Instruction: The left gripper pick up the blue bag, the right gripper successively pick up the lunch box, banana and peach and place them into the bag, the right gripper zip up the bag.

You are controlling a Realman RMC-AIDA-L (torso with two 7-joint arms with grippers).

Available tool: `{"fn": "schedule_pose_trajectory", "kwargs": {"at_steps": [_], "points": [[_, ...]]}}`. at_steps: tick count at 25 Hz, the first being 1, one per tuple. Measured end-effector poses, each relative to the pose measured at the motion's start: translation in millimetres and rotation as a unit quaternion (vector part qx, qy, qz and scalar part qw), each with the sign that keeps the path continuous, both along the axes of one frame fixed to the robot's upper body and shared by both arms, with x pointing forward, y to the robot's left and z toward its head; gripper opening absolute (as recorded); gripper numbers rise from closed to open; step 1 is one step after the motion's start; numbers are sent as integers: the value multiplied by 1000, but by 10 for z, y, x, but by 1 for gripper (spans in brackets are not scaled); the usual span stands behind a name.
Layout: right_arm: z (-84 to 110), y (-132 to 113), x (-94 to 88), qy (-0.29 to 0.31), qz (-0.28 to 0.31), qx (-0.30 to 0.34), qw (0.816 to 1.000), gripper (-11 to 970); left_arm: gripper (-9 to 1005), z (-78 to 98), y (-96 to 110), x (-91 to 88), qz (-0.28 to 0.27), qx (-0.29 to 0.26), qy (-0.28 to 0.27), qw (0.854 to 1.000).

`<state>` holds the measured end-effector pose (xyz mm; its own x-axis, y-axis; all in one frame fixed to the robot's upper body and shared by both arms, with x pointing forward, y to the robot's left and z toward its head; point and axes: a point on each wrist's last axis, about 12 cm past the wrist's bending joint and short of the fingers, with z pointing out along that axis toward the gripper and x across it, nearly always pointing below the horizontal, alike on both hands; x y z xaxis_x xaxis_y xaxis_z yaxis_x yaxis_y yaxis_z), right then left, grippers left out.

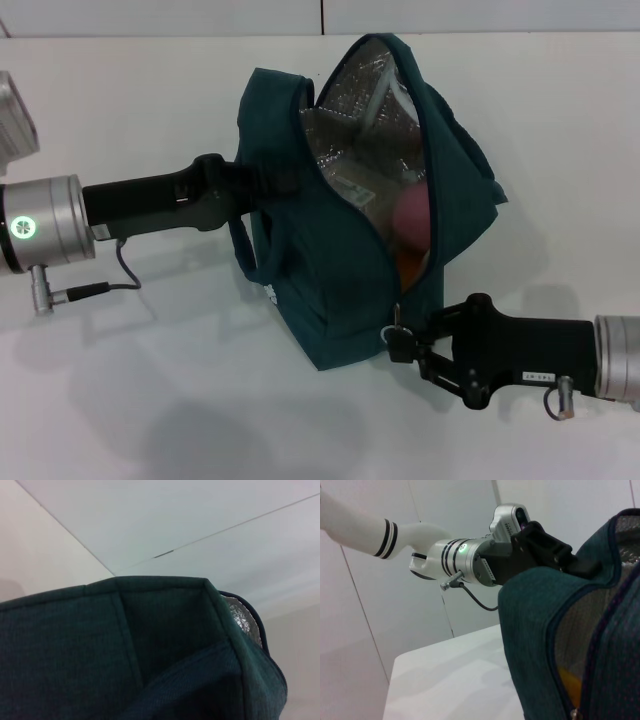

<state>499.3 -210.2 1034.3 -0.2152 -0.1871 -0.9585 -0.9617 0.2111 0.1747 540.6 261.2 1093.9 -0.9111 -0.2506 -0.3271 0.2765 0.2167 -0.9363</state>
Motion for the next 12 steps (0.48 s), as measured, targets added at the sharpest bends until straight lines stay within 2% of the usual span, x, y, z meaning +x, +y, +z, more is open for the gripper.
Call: {"fn": "schedule_pose_trajectory", "kwargs": {"at_steps": [4, 12], "points": [[-5, -11, -5, 0, -6, 2, 1000, 86, 83, -2, 0, -1, 0, 0, 0, 1000], [-11, -58, -44, 0, -15, 10, 1000, 22, 84, -7, -2, -7, -5, 8, -15, 1000]]}}
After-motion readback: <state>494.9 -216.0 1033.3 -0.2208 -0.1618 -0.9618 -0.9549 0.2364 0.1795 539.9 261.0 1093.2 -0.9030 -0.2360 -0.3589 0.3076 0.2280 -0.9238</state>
